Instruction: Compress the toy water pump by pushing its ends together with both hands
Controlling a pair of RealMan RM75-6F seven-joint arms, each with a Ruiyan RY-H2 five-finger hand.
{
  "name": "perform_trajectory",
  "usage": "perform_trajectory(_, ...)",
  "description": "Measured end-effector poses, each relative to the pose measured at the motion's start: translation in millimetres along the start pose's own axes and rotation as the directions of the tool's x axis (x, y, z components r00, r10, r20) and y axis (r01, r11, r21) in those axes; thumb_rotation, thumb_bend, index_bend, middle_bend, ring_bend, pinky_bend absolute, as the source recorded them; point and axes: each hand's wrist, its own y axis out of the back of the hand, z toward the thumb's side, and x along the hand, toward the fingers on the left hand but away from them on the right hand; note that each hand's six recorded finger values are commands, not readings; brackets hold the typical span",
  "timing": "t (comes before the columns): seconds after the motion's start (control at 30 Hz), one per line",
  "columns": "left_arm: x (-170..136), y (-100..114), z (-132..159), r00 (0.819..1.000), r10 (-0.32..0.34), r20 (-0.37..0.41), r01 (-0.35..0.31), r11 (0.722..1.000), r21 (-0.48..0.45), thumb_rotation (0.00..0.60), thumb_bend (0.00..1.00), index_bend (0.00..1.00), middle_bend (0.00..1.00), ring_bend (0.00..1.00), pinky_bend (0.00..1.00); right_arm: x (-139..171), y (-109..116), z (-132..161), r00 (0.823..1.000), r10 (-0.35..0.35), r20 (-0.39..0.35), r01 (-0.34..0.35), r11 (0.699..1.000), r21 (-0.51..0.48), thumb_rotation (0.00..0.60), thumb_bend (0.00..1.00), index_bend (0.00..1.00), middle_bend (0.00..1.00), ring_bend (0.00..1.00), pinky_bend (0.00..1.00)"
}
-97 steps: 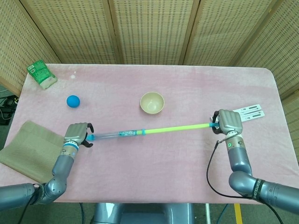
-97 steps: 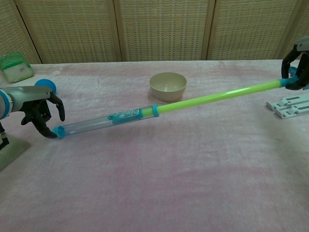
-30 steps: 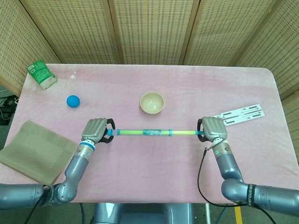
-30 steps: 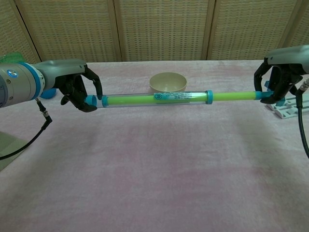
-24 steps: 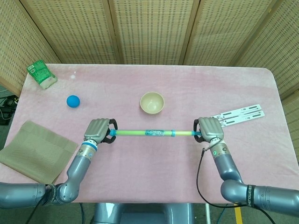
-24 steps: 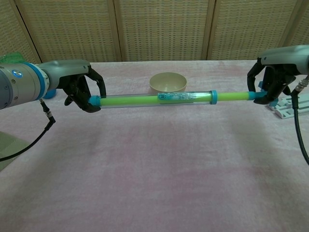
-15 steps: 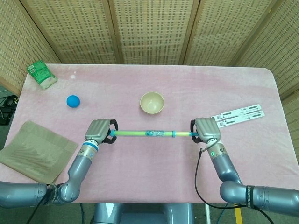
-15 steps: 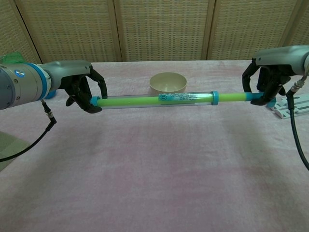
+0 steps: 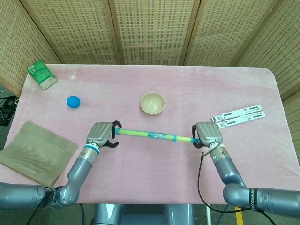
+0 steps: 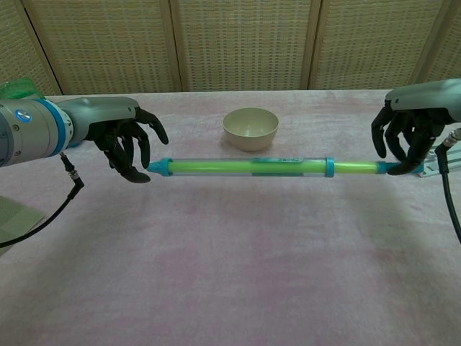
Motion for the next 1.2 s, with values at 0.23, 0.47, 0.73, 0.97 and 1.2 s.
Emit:
perform_trajectory(0.23,-14.4,-4.0,-13.1,0.997,-0.077,-0.016,0.078,0.996,0.033,0.6,0.1,0.0,0.0,0.0,0.16,10.5,-8.0,-21.9,0.99,0.097,0.1,-0.102,0.994,0.045,0.6,0.21,0.16,0.05,0.08,0.2)
perform_trajectory(0.47,-32.4,4.2,-25.3,0.999,-0.049,-0.006,0.049,0.999,0.008,0.6,0.1,0.0,0.0,0.0,0.1,21.7,-1.6,-37.7,0.988,0.072,0.136,-0.081,0.995,0.062,0.6,0.21,0.14,0.0,0.02,0.13)
perform_trajectory(0.73,-68.2,19.2,-60.7,0.996,0.093,0.012,-0.094,0.996,0.003,0.6,0.1,0.0,0.0,0.0,0.04,48.1,0.2,-63.6,0.992,-0.046,0.117,0.045,0.999,0.018,0.6,0.21,0.13,0.0,0.0,0.04)
perform_trajectory(0.97,-120.6,16.6,-109.3,0.967,0.254,0.007,-0.254,0.966,0.042,0.6,0.1,0.0,0.0,0.0,0.0,83.0,-9.5,-86.7,0.982,-0.181,0.049,0.183,0.983,-0.033,0.6,0.18,0.1,0.0,0.0,0.0)
perform_trajectory(1.2,-187.2,-6.9,-176.0,0.931,0.354,-0.087,-0.337,0.927,0.162,0.6,0.01,0.0,0.0,0.0,0.0,127.8,-30.5,-120.4,0.953,-0.304,0.005,0.303,0.949,-0.09,0.6,0.14,0.03,0.0,0.0,0.0)
